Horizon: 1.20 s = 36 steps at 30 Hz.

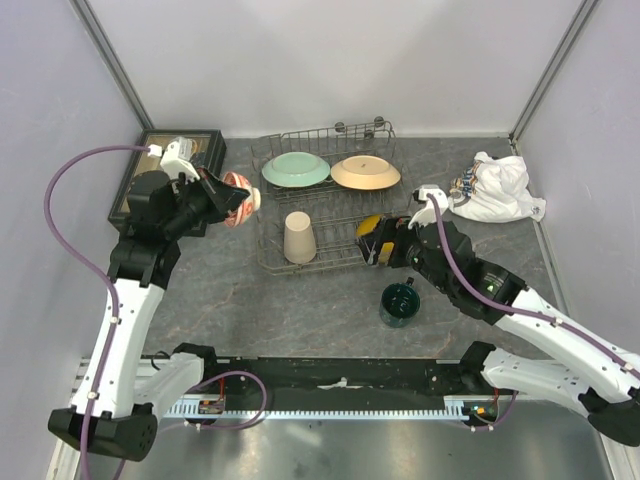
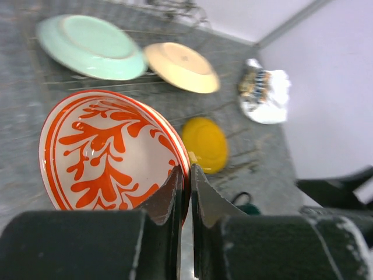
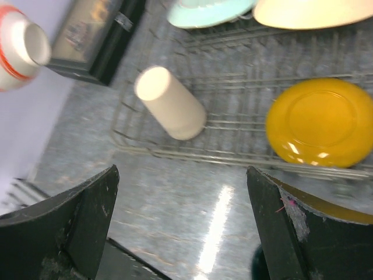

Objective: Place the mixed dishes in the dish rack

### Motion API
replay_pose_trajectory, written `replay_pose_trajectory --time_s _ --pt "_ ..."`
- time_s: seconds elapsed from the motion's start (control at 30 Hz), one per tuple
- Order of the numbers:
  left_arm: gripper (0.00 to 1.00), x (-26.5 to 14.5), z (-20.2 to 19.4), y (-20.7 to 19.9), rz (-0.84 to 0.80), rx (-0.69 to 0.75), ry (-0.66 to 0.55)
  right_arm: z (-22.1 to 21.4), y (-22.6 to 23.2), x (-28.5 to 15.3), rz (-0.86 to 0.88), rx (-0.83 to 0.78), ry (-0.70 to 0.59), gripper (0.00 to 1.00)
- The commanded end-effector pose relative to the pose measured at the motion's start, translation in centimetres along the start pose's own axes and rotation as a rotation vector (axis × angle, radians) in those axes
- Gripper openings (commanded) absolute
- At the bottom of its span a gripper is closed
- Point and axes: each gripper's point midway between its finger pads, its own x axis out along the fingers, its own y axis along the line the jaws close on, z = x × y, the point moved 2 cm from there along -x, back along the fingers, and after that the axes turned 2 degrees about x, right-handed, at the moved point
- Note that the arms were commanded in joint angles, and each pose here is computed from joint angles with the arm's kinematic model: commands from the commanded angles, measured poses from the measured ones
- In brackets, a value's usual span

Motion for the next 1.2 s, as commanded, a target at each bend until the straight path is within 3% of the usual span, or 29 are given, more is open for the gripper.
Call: replay_pose_trajectory --time_s 0.0,0.17,0.47,1.17 --pt "0.02 -1.8 1.4 -6.2 -0.346 -0.087 -0.054 4.3 4.1 -1.5 0.172 0.161 -0.124 0.98" --pt "0.01 -1.2 -0.3 -7.4 -0.527 -0.243 -0.021 5.3 4.5 -1.0 0.217 0.276 -0.144 0.98" --pt "0.02 0.4 -1.1 -10.2 -0.679 -0.258 -0.054 6.4 3.3 0.4 0.398 0.598 -0.188 0.98" --pt "0.02 3.3 -3.0 -15.6 -0.84 -0.3 0.002 5.9 2.5 1.4 0.484 0.728 -0.175 0.98"
